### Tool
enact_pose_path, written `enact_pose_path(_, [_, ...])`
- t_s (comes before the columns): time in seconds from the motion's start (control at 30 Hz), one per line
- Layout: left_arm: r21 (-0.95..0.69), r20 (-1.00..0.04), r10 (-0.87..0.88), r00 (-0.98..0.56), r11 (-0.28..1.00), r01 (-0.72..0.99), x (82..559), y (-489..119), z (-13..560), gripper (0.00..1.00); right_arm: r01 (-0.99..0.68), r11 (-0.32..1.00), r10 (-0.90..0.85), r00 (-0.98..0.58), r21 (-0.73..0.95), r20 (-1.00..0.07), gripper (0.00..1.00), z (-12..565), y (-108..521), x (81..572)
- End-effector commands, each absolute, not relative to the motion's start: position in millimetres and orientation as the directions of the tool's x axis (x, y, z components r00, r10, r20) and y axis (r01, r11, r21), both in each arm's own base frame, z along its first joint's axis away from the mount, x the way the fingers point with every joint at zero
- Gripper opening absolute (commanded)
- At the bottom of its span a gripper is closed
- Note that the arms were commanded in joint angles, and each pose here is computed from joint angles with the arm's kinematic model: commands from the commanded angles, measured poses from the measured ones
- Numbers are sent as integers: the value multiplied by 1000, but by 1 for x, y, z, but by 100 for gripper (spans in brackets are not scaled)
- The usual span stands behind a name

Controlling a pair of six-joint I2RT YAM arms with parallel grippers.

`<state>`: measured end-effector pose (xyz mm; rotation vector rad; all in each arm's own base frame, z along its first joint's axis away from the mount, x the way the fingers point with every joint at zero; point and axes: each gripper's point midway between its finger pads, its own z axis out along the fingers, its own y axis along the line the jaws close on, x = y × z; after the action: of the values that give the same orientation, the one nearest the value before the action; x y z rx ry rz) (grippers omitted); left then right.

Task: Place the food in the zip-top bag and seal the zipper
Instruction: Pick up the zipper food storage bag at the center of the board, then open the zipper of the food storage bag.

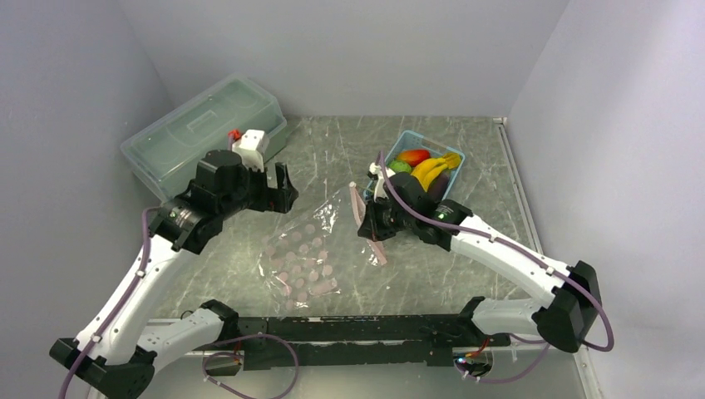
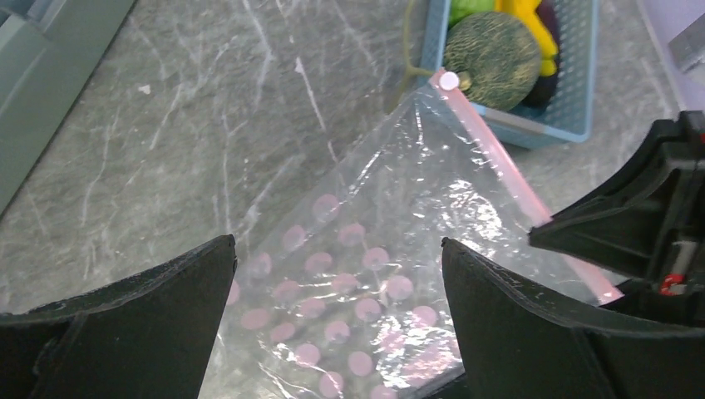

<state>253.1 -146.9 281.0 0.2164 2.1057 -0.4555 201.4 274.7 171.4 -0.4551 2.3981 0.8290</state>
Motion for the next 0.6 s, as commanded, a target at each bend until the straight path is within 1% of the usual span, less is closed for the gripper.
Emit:
enact_pose_path(0.0, [-332,-801,-71,-594,879,342,246,-163,305,99,-519,778,-163,-710,353,-685,0,204,280,212])
enact_pose_path(0.37, [-408,-737,-108,-668,859,311,240,-173,344,99,-578,782,-210,-595,232,-776,0,258,302,218])
enact_pose_path(0.57, [-484,-677,-125,-725,818,310,234,-188,360,99,-623,758,-227,-529,193,-818,0,291,317,214])
